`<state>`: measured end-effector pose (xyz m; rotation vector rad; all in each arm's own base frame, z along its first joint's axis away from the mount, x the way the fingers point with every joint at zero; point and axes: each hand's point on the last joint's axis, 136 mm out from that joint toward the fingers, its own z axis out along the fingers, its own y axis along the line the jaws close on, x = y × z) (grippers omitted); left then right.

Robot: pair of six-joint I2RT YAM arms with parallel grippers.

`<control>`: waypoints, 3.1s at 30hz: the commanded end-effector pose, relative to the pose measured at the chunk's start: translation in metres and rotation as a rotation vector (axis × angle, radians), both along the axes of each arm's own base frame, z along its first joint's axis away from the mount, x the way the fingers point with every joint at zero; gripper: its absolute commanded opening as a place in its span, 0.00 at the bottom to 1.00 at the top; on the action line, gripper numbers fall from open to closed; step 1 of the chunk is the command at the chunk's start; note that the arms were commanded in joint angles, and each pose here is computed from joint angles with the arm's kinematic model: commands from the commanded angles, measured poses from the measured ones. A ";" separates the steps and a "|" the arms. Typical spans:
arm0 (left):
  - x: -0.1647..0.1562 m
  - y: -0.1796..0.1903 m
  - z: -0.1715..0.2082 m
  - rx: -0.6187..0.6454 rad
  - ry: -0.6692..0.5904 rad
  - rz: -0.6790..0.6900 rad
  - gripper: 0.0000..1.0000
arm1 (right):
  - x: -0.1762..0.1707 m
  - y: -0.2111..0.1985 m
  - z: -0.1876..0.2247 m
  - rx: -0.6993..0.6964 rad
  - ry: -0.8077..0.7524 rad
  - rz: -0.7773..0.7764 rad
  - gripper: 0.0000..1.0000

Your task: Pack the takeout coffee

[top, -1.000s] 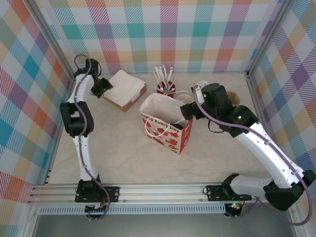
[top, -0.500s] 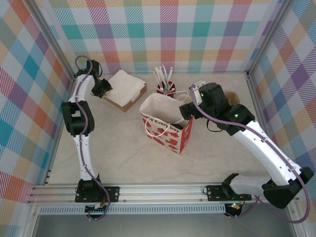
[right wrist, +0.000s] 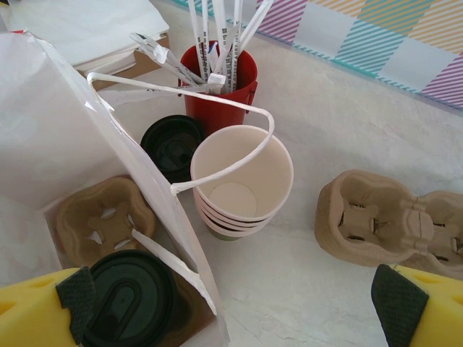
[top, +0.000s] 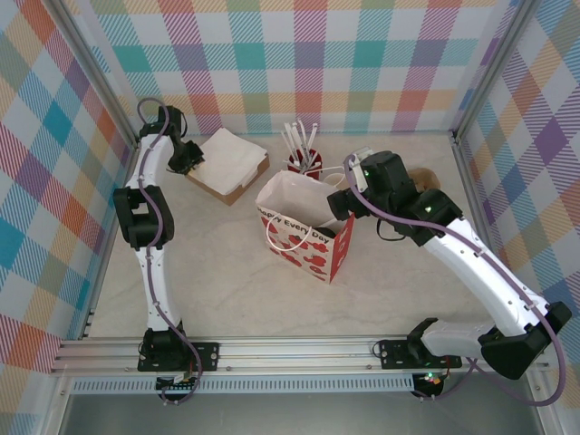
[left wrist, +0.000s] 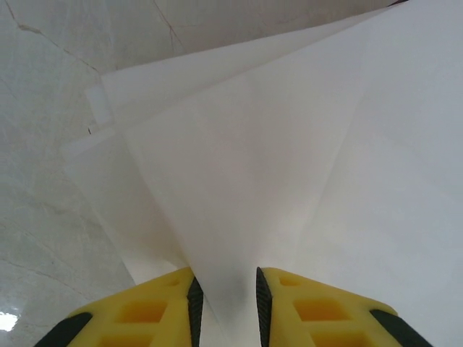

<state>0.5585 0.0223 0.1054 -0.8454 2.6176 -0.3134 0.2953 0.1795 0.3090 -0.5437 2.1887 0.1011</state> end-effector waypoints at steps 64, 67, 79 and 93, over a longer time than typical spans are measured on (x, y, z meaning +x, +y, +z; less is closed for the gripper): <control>-0.311 -0.208 0.412 -0.330 -1.183 -1.366 0.00 | -0.068 0.157 0.193 0.359 -0.410 1.129 1.00; -0.326 -0.213 0.415 -0.355 -1.192 -1.398 0.00 | -0.067 0.170 0.206 0.388 -0.438 1.184 1.00; -0.341 -0.219 0.418 -0.380 -1.200 -1.439 0.00 | -0.092 0.229 0.185 0.469 -0.284 1.388 0.92; -0.343 -0.217 0.426 -0.327 -1.233 -1.431 0.00 | -0.084 0.230 0.123 0.438 -0.074 1.274 0.28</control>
